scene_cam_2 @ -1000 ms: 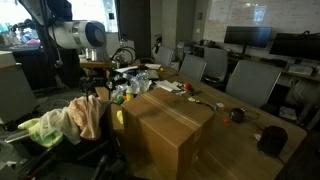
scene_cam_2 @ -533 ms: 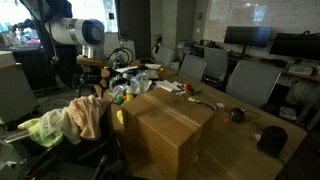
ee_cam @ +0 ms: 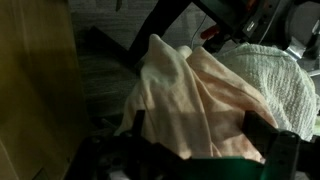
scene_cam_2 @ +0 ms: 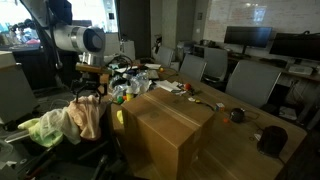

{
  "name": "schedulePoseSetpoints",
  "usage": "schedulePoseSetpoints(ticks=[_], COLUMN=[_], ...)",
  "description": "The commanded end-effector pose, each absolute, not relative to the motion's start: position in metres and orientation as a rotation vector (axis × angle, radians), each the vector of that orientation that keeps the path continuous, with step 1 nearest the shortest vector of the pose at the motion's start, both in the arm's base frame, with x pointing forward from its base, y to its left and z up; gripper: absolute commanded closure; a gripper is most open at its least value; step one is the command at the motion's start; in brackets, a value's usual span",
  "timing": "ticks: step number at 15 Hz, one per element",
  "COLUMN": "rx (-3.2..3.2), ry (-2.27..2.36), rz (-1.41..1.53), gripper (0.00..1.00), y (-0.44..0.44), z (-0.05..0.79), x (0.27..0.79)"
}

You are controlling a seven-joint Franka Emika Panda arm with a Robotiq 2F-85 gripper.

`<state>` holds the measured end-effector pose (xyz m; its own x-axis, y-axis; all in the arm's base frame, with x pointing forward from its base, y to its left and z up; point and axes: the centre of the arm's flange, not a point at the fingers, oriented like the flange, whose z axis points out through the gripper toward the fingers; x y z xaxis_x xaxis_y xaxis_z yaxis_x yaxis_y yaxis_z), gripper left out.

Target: Put the peach shirt, the white towel, the pink shirt and the green towel on the top of the box respectively

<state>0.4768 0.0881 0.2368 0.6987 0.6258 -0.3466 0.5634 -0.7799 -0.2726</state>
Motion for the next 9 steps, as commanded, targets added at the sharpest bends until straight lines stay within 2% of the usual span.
schedulePoseSetpoints(ticks=[1,7,8,9], rx=[-2.761,-2.779,-2.783,-2.785], ry=[-0.945,-0.906,-0.908,-0.907], rz=[0.638,0.643,0.639,0.635], gripper=[0.00,0.00,0.08,0.27], y=[0.102,0.114,0.114,0.114], z=[0.228,0.228,0.228,0.229], x=[0.486,0.494,0.495,0.495])
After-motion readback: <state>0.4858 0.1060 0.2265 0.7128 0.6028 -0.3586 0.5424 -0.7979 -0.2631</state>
